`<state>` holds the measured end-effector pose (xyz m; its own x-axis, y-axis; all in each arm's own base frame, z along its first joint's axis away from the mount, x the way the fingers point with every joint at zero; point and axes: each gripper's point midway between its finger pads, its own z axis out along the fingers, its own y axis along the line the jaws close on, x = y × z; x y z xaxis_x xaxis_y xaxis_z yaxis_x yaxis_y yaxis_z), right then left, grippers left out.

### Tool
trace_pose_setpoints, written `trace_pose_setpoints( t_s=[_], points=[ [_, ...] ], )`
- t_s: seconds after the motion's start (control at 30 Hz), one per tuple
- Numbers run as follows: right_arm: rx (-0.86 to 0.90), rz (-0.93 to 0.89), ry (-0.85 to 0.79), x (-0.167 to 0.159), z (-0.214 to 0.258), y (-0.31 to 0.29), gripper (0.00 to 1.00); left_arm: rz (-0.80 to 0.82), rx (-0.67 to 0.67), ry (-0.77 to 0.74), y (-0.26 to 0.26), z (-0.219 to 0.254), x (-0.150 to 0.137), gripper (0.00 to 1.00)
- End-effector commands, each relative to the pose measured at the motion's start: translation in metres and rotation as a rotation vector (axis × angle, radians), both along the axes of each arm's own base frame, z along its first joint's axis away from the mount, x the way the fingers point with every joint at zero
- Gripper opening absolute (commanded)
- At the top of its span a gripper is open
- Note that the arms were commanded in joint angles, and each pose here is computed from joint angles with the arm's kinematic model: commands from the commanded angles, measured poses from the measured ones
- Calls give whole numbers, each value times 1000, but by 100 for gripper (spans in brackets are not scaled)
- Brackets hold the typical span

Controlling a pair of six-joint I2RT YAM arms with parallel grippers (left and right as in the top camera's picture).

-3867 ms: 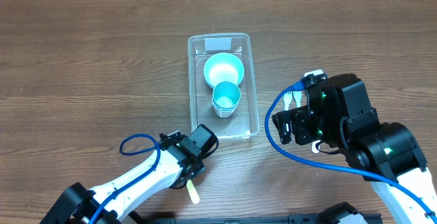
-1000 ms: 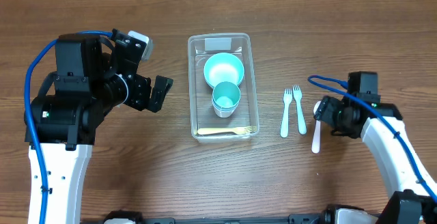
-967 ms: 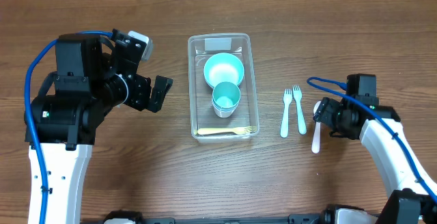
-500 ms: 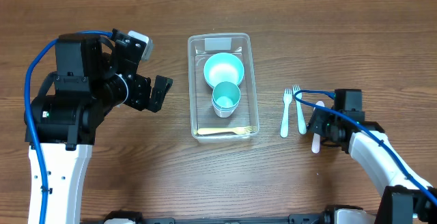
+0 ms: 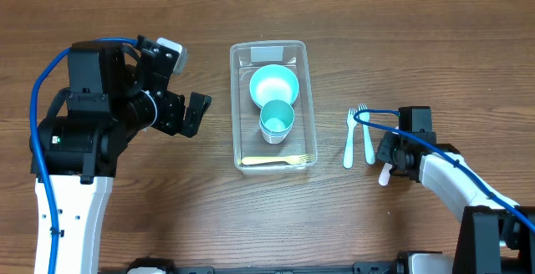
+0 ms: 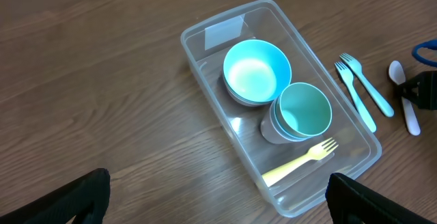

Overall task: Pack container
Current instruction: 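Retract the left arm and grasp the white spoon with the right gripper, then lower the white spoon into the container beside the fork and release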

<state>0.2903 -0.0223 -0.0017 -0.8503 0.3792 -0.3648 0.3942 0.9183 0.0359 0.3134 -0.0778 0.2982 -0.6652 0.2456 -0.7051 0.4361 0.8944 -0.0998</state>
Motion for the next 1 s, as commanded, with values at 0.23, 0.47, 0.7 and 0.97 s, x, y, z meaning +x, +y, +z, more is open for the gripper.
trace_pose_setpoints(
  t_s=[0.23,0.47,0.7,0.97],
  points=[
    [35,11,-90,68,112,6,4,-10,3,-29,0,9,1,100],
    [63,472,-360,68,225,94,4,-10,3,-29,0,9,1,100],
    [106,1390,-478,-1,238,232,4,-10,3,-29,0,9,1,100],
    [189,1831,-368,-33,170,298,4,-10,3,-29,0,9,1,100]
  ],
)
